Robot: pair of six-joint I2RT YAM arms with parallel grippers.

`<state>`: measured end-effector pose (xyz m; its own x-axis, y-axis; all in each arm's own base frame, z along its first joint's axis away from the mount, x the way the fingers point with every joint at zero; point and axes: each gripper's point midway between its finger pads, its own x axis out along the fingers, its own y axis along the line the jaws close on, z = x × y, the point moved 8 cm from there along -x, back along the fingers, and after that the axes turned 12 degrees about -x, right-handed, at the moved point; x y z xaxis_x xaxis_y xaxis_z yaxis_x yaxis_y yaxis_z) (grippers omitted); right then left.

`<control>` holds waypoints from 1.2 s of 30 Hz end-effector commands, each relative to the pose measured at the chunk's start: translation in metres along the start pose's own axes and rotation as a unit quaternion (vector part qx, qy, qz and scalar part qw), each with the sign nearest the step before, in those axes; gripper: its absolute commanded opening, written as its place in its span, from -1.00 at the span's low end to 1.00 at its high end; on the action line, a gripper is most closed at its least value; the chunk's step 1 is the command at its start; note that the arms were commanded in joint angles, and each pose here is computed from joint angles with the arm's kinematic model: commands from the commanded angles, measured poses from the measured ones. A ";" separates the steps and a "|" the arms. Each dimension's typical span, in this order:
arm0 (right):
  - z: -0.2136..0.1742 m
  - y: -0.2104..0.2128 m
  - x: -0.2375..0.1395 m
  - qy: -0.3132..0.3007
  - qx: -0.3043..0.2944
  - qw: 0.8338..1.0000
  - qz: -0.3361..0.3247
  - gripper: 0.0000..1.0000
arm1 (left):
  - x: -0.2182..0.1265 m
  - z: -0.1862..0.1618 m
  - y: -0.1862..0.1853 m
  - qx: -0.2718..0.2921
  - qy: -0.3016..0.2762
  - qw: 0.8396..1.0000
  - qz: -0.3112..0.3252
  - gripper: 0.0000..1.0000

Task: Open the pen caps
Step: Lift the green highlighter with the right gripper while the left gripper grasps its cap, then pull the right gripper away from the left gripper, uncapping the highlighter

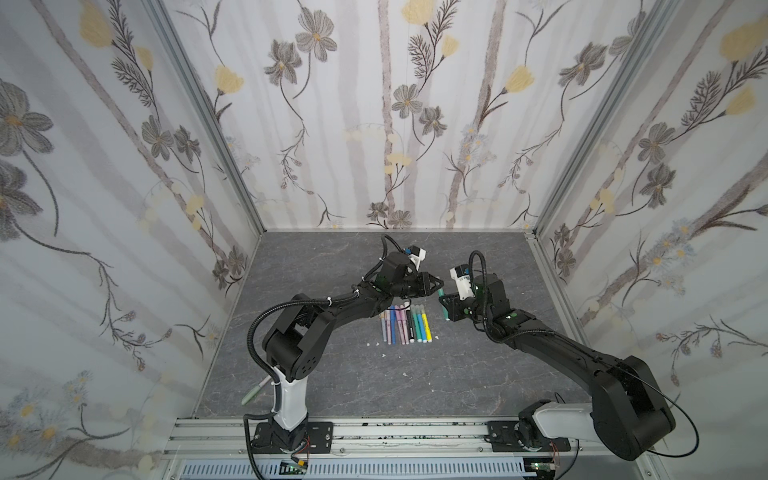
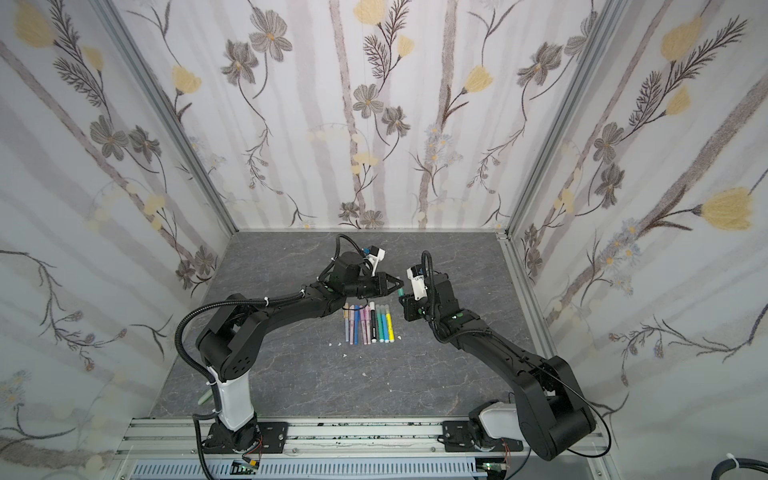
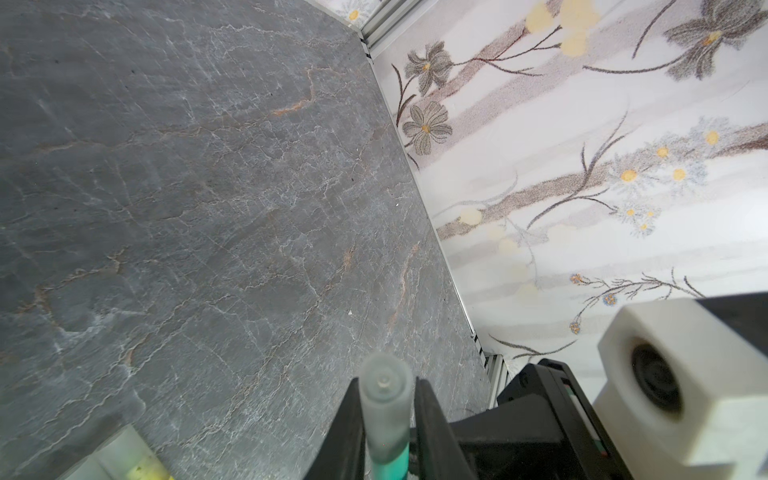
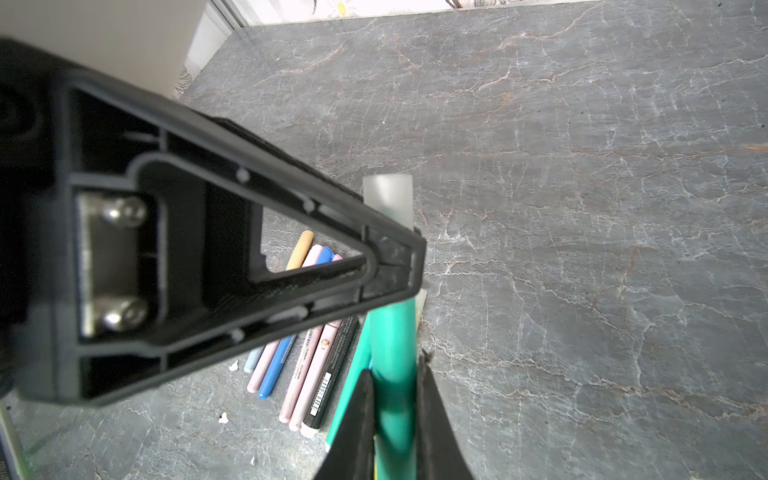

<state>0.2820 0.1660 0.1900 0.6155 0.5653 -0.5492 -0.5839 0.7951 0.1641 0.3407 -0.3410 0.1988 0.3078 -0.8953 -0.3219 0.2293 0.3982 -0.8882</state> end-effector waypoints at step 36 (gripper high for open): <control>-0.004 0.006 0.012 0.013 -0.001 1.000 0.021 -1.00 | -0.006 0.026 -0.003 0.033 -0.046 0.998 0.014 -1.00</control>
<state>0.2903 0.1744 0.1844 0.5922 0.5779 -0.5615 -0.5967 0.7828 0.1765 0.3467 -0.3366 0.2073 0.3114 -0.8983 -0.3099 0.2550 0.3932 -0.8834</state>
